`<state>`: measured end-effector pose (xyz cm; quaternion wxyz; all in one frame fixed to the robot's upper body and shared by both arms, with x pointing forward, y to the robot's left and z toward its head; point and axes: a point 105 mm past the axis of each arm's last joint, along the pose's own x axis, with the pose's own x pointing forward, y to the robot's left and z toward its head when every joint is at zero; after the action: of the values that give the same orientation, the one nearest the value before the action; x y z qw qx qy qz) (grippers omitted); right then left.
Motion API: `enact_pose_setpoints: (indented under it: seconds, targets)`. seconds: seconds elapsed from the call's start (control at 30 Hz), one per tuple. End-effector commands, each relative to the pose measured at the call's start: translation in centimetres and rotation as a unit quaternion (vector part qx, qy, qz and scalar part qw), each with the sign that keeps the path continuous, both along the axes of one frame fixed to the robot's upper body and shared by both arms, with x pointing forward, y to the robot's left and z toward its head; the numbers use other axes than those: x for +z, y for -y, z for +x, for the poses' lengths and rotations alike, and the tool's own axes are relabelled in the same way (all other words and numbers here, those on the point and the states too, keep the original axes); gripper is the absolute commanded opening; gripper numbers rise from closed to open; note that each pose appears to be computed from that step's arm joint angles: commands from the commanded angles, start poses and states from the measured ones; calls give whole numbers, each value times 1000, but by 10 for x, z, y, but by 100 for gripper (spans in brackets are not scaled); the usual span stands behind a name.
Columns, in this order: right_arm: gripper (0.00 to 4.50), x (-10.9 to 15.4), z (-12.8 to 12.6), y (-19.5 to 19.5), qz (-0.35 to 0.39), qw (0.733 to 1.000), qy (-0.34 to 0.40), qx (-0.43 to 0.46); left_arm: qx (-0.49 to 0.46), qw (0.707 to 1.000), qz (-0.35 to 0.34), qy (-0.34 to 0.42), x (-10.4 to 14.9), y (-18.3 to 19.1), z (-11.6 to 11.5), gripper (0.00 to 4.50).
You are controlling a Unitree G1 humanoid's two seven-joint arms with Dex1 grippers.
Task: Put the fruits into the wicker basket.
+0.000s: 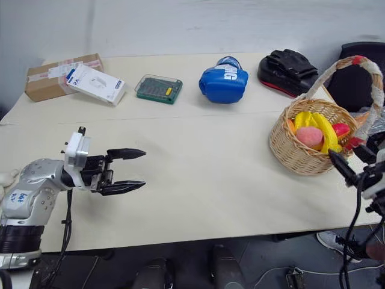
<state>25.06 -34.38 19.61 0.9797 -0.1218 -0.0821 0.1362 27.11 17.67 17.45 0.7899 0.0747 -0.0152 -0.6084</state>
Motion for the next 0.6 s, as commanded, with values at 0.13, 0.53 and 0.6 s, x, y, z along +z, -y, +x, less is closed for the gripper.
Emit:
enact_pose_setpoints:
  seconds: [0.13,0.53,0.6]
  targets:
    - [449,-17,-54,-18,-154,979,-73,114,61,996,60,18,-20,-29,-15,450]
    - [449,-77,-6,-142,-187,903,-63,380,123,982,142,-7,-62,-48,-42,450]
    - [449,-83,10,-149,-182,904,-60,383,130,981,140,8,-62,-45,-39,450]
